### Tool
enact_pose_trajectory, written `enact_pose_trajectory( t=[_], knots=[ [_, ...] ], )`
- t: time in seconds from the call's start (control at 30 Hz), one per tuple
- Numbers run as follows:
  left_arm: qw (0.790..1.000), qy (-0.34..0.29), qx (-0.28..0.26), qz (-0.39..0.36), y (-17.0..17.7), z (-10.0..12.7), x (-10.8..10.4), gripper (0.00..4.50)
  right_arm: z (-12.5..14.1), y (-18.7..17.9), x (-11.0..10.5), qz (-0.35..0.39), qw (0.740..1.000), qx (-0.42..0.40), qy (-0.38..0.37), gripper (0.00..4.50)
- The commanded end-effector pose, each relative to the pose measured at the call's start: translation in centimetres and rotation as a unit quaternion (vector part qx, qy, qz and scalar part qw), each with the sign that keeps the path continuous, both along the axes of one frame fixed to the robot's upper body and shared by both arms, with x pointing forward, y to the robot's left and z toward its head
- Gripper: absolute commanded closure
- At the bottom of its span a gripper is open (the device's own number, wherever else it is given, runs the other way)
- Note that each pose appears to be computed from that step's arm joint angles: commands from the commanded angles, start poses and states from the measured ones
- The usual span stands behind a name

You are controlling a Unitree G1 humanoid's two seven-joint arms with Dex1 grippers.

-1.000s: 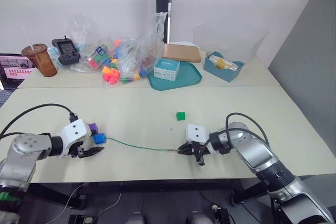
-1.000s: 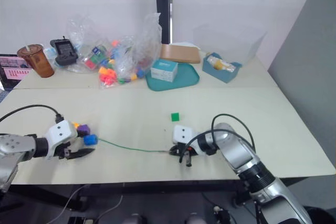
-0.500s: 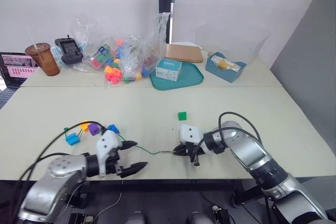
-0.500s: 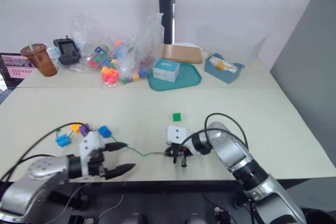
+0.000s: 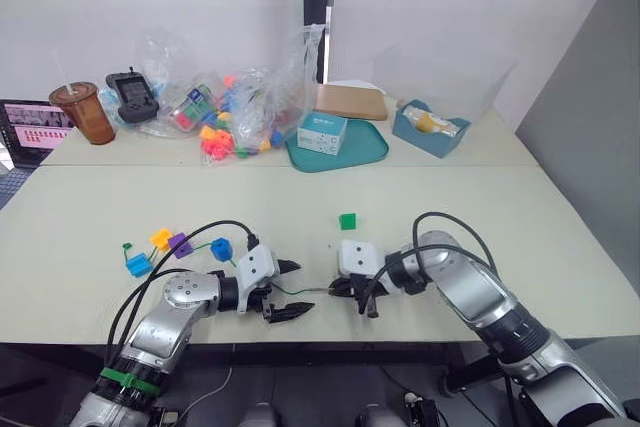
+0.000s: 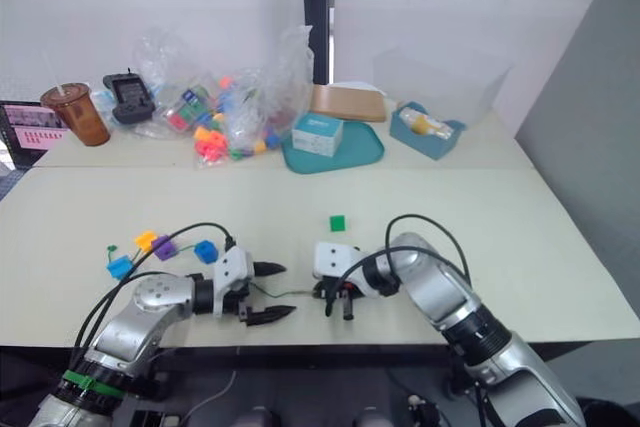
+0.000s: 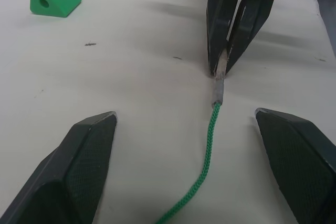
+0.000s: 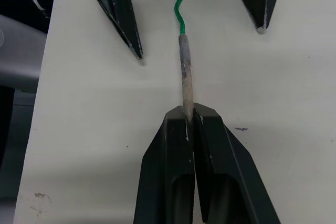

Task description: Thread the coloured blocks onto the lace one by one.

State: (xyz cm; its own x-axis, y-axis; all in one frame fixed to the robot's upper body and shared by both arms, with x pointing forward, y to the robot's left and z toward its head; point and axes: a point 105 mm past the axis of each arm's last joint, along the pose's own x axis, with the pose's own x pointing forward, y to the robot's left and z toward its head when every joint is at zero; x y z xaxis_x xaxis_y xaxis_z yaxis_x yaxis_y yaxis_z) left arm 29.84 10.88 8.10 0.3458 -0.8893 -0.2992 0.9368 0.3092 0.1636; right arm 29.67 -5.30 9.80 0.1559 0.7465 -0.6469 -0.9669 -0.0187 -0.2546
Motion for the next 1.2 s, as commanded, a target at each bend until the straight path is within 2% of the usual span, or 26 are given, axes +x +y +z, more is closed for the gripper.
enact_pose_trajectory(
  t=[0.03, 0.4, 0.43, 0.63, 0.83, 1.2],
  knots=[
    [0.999, -0.008, 0.014, -0.031, -0.5, -0.3, 0.0, 0.05, -1.4, -1.4, -0.2, -0.02, 0.999, -0.031, 0.024, 4.5],
    [0.997, -0.024, 0.016, -0.07, -3.0, -1.4, -0.5, 0.05, -1.6, -1.5, -0.6, -0.016, 0.999, -0.044, 0.025, 4.5],
    [0.997, -0.021, 0.016, -0.071, -3.0, -1.5, -0.6, 0.61, -1.6, -1.4, -0.6, -0.015, 0.999, -0.044, 0.025, 4.5],
    [0.996, -0.009, 0.02, -0.088, -3.2, -2.0, -1.3, 2.54, -1.5, -1.5, -0.5, -0.018, 0.999, -0.042, 0.024, 4.5],
    [0.997, -0.013, 0.021, -0.073, -3.1, -1.5, -0.2, 4.49, -1.3, -1.8, -0.9, -0.009, 0.999, -0.045, 0.023, 4.5],
    [0.997, -0.01, 0.008, -0.072, -3.1, -0.8, 0.3, 4.49, -2.2, -2.2, -1.5, 0.0, 0.998, -0.06, 0.027, 4.5]
  ],
)
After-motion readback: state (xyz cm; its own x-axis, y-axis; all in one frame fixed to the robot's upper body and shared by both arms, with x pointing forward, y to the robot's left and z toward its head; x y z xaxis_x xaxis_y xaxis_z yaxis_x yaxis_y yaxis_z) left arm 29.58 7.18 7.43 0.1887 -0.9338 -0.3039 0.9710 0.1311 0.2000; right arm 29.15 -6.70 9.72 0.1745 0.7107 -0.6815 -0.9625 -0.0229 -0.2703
